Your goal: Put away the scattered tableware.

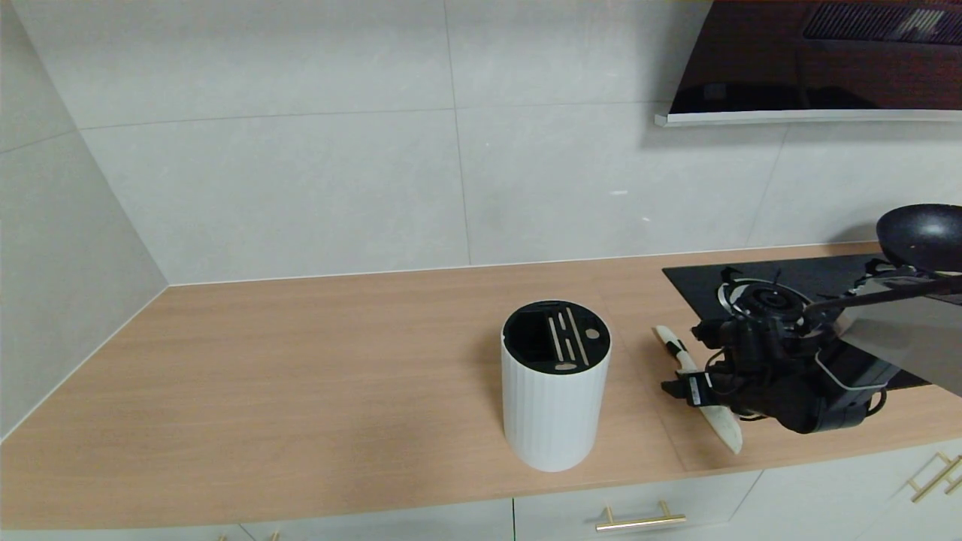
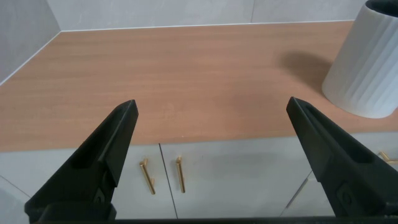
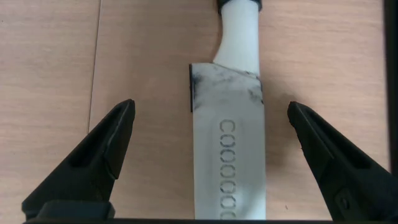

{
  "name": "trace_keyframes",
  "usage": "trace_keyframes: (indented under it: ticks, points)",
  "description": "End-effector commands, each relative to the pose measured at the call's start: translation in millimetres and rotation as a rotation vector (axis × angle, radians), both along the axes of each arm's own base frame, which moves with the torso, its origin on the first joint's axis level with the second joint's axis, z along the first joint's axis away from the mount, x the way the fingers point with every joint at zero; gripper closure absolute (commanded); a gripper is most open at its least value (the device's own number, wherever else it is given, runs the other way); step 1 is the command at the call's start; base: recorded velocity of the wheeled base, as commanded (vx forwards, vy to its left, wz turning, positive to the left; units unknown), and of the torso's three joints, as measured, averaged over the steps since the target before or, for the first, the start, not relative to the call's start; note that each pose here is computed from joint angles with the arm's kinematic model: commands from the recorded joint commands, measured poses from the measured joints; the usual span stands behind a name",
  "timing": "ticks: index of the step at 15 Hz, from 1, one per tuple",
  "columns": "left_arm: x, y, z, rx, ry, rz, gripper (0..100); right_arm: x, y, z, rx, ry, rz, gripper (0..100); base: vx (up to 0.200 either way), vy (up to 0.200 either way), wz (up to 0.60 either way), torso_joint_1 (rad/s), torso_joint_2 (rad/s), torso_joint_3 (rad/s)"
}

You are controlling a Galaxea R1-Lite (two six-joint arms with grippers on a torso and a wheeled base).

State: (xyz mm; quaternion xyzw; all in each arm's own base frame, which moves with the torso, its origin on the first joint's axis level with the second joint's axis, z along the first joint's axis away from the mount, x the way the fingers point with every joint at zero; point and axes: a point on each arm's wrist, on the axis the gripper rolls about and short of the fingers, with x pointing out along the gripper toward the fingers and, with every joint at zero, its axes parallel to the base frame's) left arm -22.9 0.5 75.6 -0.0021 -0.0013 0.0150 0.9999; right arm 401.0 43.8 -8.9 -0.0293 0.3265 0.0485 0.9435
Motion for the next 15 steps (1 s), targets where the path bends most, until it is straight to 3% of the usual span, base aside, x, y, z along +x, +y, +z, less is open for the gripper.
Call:
trace_keyframes:
  ticks: [1, 5, 6, 12, 15]
  points:
    - [0.1, 0.0, 0.1, 0.000, 0.001, 0.001, 0, 1.5, -2.7, -1.3, -0.002, 0.000, -0.009, 0, 0.000, 0.000, 0.00, 0.000, 0.00, 0.000]
    - [0.1, 0.0, 0.1, 0.000, 0.001, 0.001, 0, 4.4, -5.5, -6.9, -0.003, 0.006, -0.017, 0, 0.000, 0.000, 0.00, 0.000, 0.00, 0.000]
    - [0.1, 0.0, 0.1, 0.000, 0.001, 0.001, 0, 4.3, -5.5, -7.0, -0.003, 0.007, -0.017, 100, 0.000, 0.000, 0.00, 0.000, 0.00, 0.000]
    - [0.1, 0.0, 0.1, 0.000, 0.001, 0.001, 0, 5.0, -5.5, -7.0, -0.003, 0.004, -0.017, 100, 0.000, 0.000, 0.00, 0.000, 0.00, 0.000]
    - [0.1, 0.0, 0.1, 0.000, 0.001, 0.001, 0, 3.3, -5.0, 6.9, 0.003, -0.025, -0.017, 100, 0.000, 0.000, 0.00, 0.000, 0.00, 0.000]
